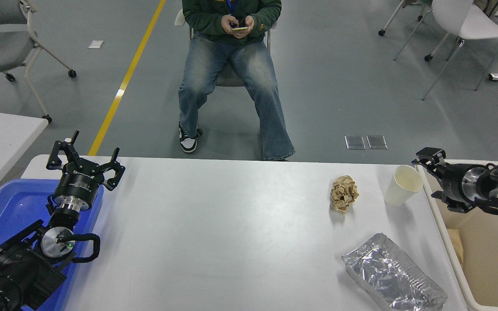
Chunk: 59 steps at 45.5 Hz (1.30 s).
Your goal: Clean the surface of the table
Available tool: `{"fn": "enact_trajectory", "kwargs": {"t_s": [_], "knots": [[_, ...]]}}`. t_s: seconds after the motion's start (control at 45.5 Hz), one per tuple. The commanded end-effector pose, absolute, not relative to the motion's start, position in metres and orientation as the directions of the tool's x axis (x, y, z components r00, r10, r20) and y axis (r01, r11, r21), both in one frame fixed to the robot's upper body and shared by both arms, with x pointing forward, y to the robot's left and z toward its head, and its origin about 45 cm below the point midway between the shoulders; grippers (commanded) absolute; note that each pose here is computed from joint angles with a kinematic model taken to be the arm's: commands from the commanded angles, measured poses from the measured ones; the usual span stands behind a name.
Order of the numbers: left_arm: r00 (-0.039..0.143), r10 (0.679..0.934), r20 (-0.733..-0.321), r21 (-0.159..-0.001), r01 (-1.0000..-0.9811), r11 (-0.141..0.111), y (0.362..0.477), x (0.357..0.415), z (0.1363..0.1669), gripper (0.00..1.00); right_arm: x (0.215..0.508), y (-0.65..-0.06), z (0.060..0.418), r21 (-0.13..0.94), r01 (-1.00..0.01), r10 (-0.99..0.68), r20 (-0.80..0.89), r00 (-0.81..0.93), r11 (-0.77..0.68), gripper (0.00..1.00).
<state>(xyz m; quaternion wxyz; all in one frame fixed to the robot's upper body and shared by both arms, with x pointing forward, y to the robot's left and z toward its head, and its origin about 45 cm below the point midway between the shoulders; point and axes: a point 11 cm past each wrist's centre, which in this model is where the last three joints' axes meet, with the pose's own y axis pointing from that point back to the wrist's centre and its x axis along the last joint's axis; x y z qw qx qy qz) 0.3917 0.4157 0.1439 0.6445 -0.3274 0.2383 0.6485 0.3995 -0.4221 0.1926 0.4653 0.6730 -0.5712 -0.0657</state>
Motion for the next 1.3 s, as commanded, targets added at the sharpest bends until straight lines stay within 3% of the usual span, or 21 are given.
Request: {"fn": "enact_trajectory", "kwargs": {"t_s": [0.0, 0.374, 0.571, 0.945, 1.077, 1.275], "knots": [[0.046, 0.680, -0.732, -0.113, -0.9920, -0.055, 0.416, 0.3918, 0.1440, 1.00, 0.410, -0.425, 0.186, 0.711, -0.692, -0.809, 0.475, 0.346, 0.121, 0.98], [0.045, 0.680, -0.732, -0.113, -0.9921, -0.056, 0.416, 0.3916, 0.1438, 1.00, 0.419, -0.402, 0.161, 0.736, -0.668, -0.782, 0.478, 0.400, 0.108, 0.98], [0.045, 0.680, -0.732, -0.113, -0.9921, -0.056, 0.416, 0.3916, 0.1438, 1.00, 0.419, -0.395, 0.151, 0.744, -0.661, -0.774, 0.478, 0.416, 0.104, 0.90], [0.045, 0.680, -0.732, -0.113, -0.9921, -0.056, 0.416, 0.3916, 0.1438, 1.00, 0.425, -0.395, 0.141, 0.744, -0.654, -0.719, 0.529, 0.452, 0.136, 0.85], [0.045, 0.680, -0.732, -0.113, -0.9921, -0.056, 0.416, 0.3916, 0.1438, 1.00, 0.425, -0.397, 0.141, 0.750, -0.648, -0.717, 0.525, 0.459, 0.133, 0.66], [0.046, 0.680, -0.732, -0.113, -0.9920, -0.055, 0.416, 0.3918, 0.1440, 1.00, 0.424, -0.395, 0.139, 0.770, -0.627, -0.716, 0.501, 0.485, 0.114, 0.22]]}}
